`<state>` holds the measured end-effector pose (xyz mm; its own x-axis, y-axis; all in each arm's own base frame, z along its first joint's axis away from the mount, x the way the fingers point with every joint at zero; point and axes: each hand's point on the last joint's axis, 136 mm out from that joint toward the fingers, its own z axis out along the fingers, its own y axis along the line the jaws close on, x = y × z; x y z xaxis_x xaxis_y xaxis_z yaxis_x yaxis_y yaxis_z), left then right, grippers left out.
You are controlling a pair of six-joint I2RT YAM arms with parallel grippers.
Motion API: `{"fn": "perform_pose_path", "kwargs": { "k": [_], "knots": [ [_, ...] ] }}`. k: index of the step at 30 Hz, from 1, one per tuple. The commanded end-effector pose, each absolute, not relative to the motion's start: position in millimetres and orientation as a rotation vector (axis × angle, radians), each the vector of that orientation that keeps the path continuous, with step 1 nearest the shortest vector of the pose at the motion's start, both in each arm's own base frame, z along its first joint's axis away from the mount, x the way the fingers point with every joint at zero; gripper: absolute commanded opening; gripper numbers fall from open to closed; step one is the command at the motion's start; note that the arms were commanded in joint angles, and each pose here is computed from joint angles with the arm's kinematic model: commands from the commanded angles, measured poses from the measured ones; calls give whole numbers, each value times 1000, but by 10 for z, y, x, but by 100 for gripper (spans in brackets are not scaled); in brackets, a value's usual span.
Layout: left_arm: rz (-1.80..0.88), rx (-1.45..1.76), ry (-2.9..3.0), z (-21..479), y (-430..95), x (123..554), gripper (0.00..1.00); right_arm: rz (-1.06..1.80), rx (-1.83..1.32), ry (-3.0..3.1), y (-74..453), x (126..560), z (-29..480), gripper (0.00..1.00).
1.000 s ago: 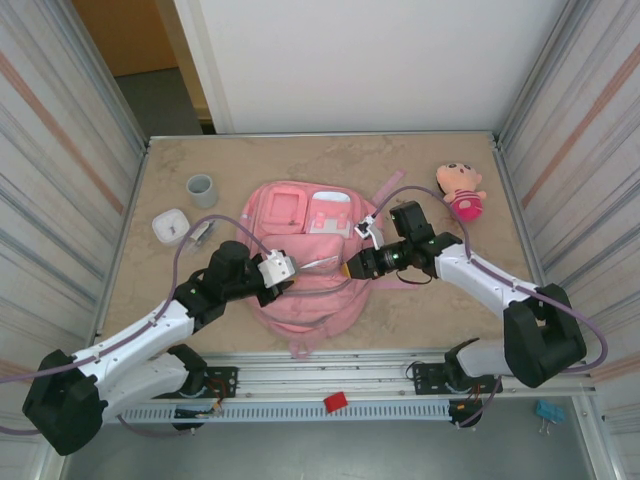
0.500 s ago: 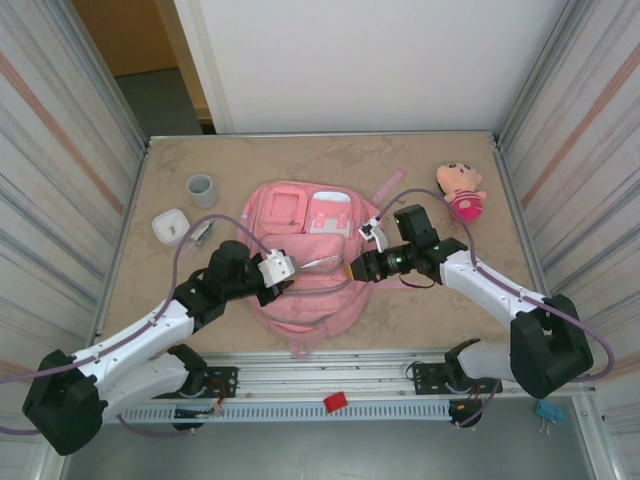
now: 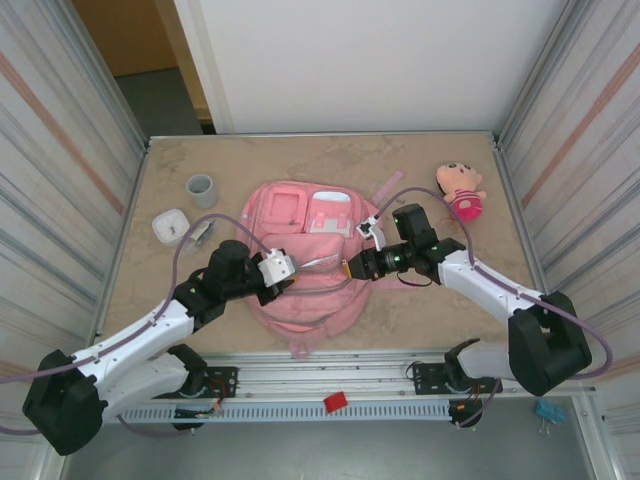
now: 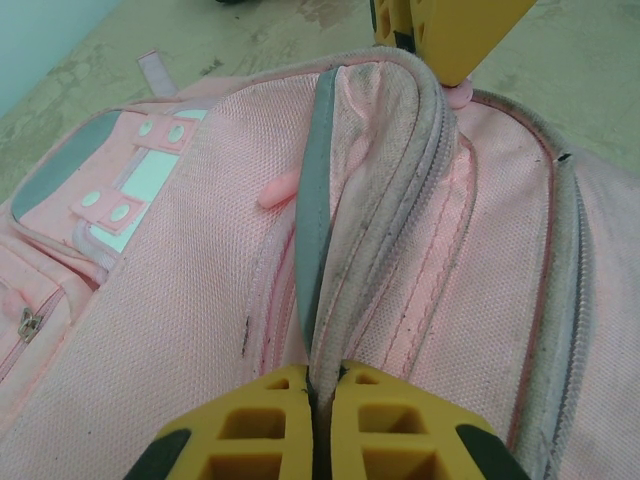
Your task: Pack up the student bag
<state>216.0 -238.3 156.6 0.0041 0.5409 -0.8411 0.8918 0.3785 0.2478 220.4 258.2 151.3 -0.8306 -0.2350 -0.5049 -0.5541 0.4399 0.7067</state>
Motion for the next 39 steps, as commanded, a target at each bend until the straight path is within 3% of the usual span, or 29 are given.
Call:
{"fn": "perform_pose_path", "kwargs": {
  "k": [1, 20, 39],
  "knots": [
    [-461, 1205, 1544, 2024, -2463, 2268, 6, 1380, -667, 2371, 2611, 2176, 1512, 19],
    [-443, 1184, 1568, 2010, -2450, 2322, 5, 1392, -667, 2350, 2608, 2093, 1621, 5],
    [-488, 1166, 1566, 2061, -2553, 2390, 5, 1394, -759, 2280, 2863, 1873, 1853, 1]
  ]
}}
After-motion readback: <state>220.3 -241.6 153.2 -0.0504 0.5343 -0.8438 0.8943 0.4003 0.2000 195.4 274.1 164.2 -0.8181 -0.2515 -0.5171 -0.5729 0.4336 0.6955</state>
